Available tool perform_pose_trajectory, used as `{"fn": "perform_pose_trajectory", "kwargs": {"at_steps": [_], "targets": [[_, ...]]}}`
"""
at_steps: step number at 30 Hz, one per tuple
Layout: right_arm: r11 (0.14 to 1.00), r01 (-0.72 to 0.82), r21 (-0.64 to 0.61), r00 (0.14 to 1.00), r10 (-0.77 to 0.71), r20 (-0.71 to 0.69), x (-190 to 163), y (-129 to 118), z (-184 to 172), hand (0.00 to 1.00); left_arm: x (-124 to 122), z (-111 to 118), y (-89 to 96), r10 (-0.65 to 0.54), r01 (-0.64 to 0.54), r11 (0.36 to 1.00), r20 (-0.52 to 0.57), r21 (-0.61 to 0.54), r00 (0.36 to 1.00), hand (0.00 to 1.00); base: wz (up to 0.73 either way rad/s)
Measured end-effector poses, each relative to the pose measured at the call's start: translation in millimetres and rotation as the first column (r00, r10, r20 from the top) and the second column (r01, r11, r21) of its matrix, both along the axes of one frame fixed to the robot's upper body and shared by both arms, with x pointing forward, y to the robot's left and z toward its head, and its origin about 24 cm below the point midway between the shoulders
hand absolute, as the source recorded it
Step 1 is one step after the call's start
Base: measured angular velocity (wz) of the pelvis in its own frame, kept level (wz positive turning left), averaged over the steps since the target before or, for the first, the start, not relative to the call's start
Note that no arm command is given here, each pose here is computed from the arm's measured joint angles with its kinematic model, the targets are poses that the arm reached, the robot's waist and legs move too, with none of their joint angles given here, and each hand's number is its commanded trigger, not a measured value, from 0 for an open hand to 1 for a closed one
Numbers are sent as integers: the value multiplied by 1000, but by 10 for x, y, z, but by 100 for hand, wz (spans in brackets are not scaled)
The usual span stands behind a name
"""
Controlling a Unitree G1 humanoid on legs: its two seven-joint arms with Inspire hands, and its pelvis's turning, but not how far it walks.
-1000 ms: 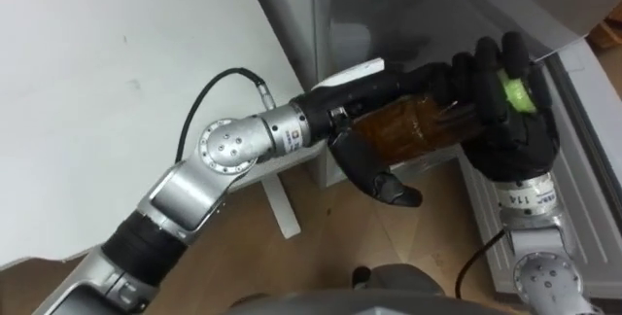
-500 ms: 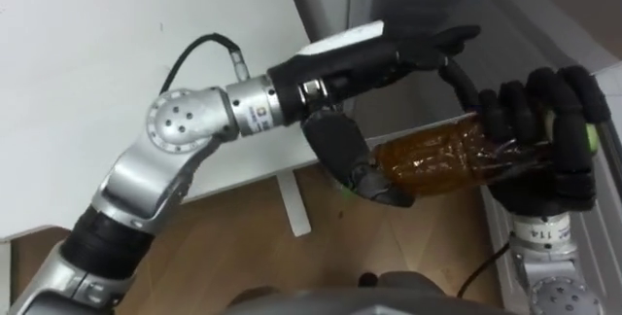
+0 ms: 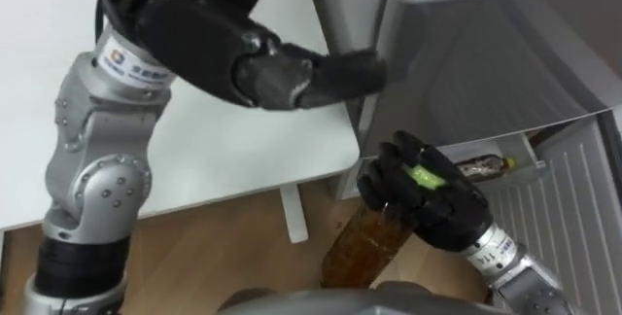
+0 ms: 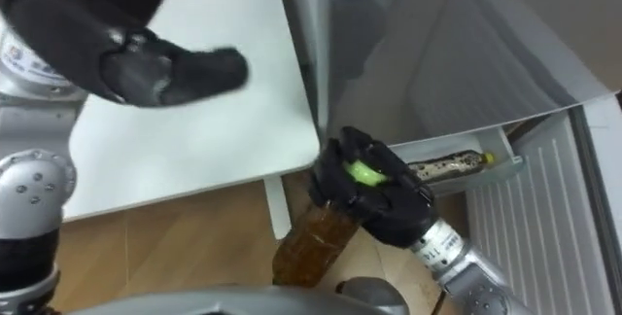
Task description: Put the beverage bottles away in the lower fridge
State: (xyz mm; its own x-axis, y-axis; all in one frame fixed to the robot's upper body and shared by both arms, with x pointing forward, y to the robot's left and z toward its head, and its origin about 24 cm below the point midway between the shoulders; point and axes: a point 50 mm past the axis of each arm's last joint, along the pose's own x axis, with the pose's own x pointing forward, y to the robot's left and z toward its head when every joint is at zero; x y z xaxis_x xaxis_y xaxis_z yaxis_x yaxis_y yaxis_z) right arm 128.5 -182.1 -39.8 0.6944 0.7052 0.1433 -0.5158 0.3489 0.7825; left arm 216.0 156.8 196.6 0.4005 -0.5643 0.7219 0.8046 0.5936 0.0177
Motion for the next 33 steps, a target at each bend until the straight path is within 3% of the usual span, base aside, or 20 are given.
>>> {"fn": "perform_pose_trajectory", "kwargs": {"at_steps": [4, 10, 13, 16, 19, 22, 24, 25, 27, 28, 33], "targets": [[997, 77, -29, 997, -78, -30, -70, -145, -17, 100, 4, 95, 292, 121, -121, 986, -12, -113, 993, 0, 5], [985, 160, -65, 986, -163, -41, -110, -283, -17, 100, -49, 128, 661, 316, -319, 932, -42, -170, 948, 0, 4], [977, 189, -102, 980, -195, -50, -164, -355, -33, 100, -132, 50, 905, 444, -458, 871, -111, -180, 889, 0, 0], [966, 222, -134, 964, -238, -117, -289, -397, -114, 100, -198, -75, 1188, 586, -623, 761, -222, -181, 779, 0, 9], [951, 254, -175, 949, -280, -144, -371, -453, -142, 100, -266, -295, 1451, 712, -783, 613, -353, -111, 607, 0, 1], [935, 293, -200, 932, -326, -160, -400, -522, -157, 100, -356, -576, 1654, 752, -875, 482, -489, -49, 441, 0, 2], [920, 320, -226, 910, -365, -197, -395, -560, -218, 100, -427, -860, 1807, 768, -930, 361, -587, 65, 257, 0, 0], [916, 326, -234, 905, -374, -204, -397, -568, -224, 100, -455, -924, 1836, 766, -938, 335, -606, 91, 214, 0, 0], [900, 353, -256, 885, -410, -221, -410, -606, -239, 100, -607, -1167, 1917, 736, -952, 247, -674, 178, 64, 0, 2], [896, 361, -260, 879, -420, -227, -420, -617, -248, 100, -649, -1227, 1928, 725, -953, 231, -688, 199, 32, 0, 6], [851, 417, -319, 810, -507, -294, -517, -735, -349, 100, -993, -1808, 2093, 576, -919, 119, -780, 376, -244, 0, 1]]}}
